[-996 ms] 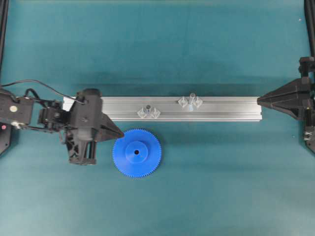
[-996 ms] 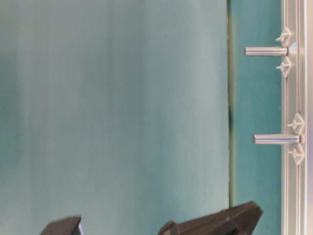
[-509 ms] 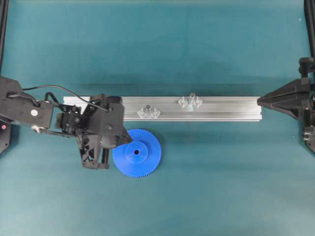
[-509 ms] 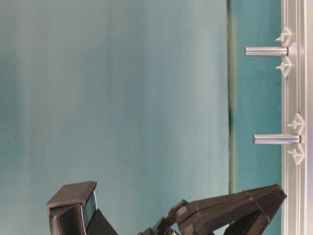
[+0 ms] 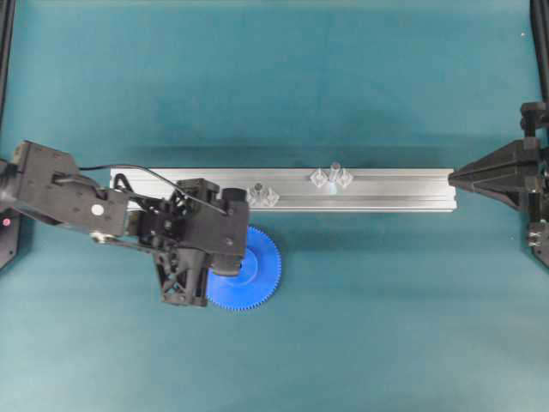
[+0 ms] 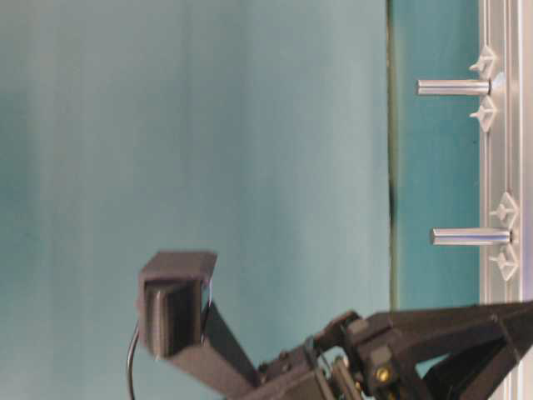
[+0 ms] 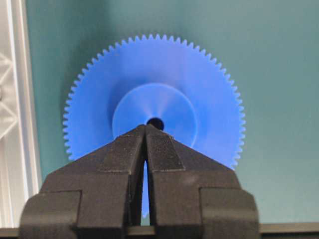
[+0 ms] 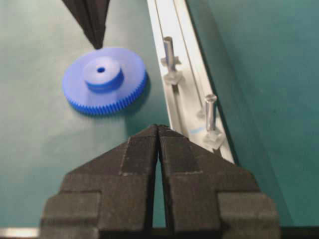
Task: Find the location of the shaft and insert the large gear.
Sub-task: 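Lower the open left gripper around the gear hub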
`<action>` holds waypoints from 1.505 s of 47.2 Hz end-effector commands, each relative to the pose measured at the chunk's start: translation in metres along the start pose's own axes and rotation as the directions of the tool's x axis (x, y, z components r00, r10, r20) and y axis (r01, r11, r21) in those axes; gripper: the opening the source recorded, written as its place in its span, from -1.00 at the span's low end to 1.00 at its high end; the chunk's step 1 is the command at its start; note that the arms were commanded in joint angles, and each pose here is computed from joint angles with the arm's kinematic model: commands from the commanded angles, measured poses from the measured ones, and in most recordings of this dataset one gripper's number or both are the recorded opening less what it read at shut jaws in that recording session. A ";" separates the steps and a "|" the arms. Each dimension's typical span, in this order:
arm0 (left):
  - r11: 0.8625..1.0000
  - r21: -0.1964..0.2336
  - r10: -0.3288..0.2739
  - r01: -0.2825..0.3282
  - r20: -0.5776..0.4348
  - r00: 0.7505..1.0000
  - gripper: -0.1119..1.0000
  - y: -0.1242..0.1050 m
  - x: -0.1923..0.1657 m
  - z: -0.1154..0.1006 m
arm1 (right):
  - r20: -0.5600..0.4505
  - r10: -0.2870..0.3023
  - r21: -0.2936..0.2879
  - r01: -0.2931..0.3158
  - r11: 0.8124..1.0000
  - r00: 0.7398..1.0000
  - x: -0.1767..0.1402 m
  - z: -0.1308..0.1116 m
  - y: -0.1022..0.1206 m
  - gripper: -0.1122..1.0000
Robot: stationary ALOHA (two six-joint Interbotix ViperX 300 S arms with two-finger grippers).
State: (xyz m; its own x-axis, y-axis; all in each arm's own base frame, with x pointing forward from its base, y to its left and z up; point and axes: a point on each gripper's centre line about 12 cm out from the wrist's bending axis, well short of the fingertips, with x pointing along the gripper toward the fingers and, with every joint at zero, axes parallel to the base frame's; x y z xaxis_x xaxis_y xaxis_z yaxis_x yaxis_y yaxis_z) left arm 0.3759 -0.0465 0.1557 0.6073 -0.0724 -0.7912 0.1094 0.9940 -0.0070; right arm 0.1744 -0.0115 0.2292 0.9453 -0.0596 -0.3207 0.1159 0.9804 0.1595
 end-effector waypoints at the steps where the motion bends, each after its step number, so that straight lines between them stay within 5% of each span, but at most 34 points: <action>1: 1.000 0.009 -0.005 0.004 0.024 1.000 -0.78 -0.003 -0.005 0.016 | 0.012 0.000 0.007 0.000 1.000 1.000 0.000 0.005 0.001 -0.73; 44: 1.000 0.015 0.006 -0.002 -0.241 0.970 -0.78 -0.003 0.020 0.030 | -0.001 -0.004 -0.007 0.004 1.000 1.000 0.001 -0.001 -0.001 -0.73; 71: 1.000 0.015 0.007 -0.003 -0.284 0.959 -0.78 -0.003 0.019 0.033 | -0.004 -0.004 -0.007 0.004 1.000 1.000 0.001 -0.002 -0.001 -0.73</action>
State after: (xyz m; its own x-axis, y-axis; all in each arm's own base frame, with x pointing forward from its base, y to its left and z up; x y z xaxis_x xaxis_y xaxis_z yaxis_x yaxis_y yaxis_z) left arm 0.4074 -0.0506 0.1483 0.3223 -0.0327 -0.9461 0.1114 0.9938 0.0036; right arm 0.1722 -0.0115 0.2224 0.9391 -0.0606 -0.3382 0.1158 0.9826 0.1454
